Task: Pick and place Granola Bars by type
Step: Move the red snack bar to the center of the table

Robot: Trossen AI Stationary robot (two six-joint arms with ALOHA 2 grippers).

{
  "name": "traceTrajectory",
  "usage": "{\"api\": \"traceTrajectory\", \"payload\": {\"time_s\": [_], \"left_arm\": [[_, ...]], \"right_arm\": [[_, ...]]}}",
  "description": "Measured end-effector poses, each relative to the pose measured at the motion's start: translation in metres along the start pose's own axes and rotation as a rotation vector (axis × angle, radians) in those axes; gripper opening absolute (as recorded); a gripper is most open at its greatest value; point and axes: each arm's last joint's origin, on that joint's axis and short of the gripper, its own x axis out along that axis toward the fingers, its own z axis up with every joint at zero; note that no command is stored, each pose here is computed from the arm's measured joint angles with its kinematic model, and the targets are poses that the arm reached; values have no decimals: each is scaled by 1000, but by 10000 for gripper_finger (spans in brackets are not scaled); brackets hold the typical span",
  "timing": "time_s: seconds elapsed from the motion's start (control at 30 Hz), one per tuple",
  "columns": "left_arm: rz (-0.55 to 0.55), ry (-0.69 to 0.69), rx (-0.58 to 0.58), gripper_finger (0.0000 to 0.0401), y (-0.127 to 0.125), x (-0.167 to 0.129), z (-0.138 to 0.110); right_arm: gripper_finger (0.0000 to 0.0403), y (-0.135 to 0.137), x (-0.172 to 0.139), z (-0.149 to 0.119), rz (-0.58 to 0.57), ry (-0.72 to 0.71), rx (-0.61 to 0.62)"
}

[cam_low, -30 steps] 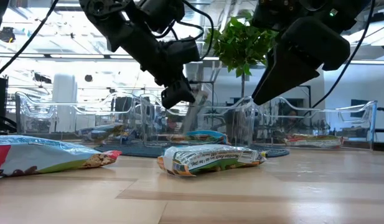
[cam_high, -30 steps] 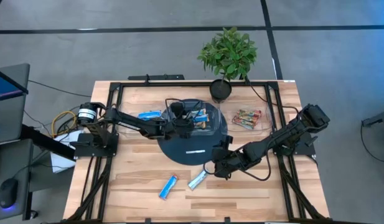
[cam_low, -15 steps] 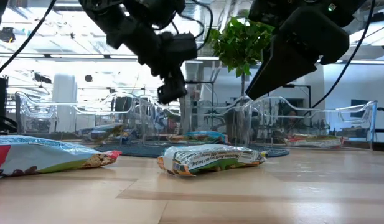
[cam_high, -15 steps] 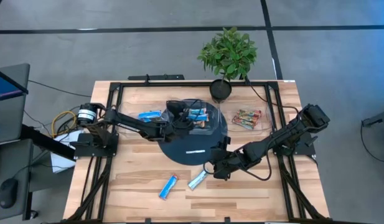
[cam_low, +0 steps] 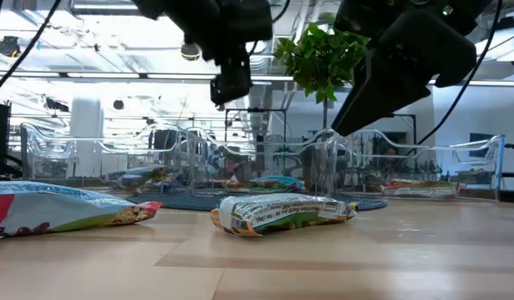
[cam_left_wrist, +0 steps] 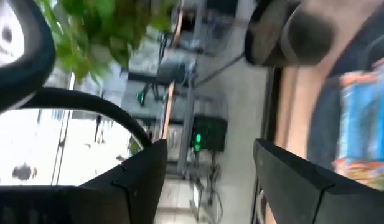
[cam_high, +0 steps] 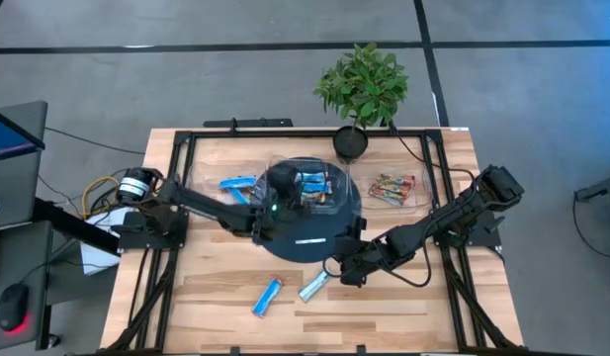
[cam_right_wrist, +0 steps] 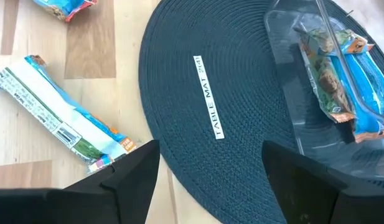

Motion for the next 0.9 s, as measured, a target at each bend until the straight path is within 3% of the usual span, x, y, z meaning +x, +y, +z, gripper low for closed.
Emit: {"api": "traceTrajectory", "payload": {"time_s": [0.13,0.23,0.43,0.5,0.7,0.9], "left_arm": [[-71,-95,12,235,0,-38,0],[-206,-184,-28,235,4,-70,-10],[-844,-313,-132,235,14,-117,-39],[-981,-337,-120,235,10,-128,-49],[-1117,-342,20,235,-22,-146,-79],[-1292,-241,-28,235,-42,-152,-98]], "right_arm": [[275,0,0,-1,-1,5,-6],[275,0,0,-1,-1,6,-6],[275,0,0,-1,-1,5,-6],[275,0,0,0,0,0,-3],[275,-1,1,1,-2,-2,6],[275,-2,1,1,-3,-3,7]]}}
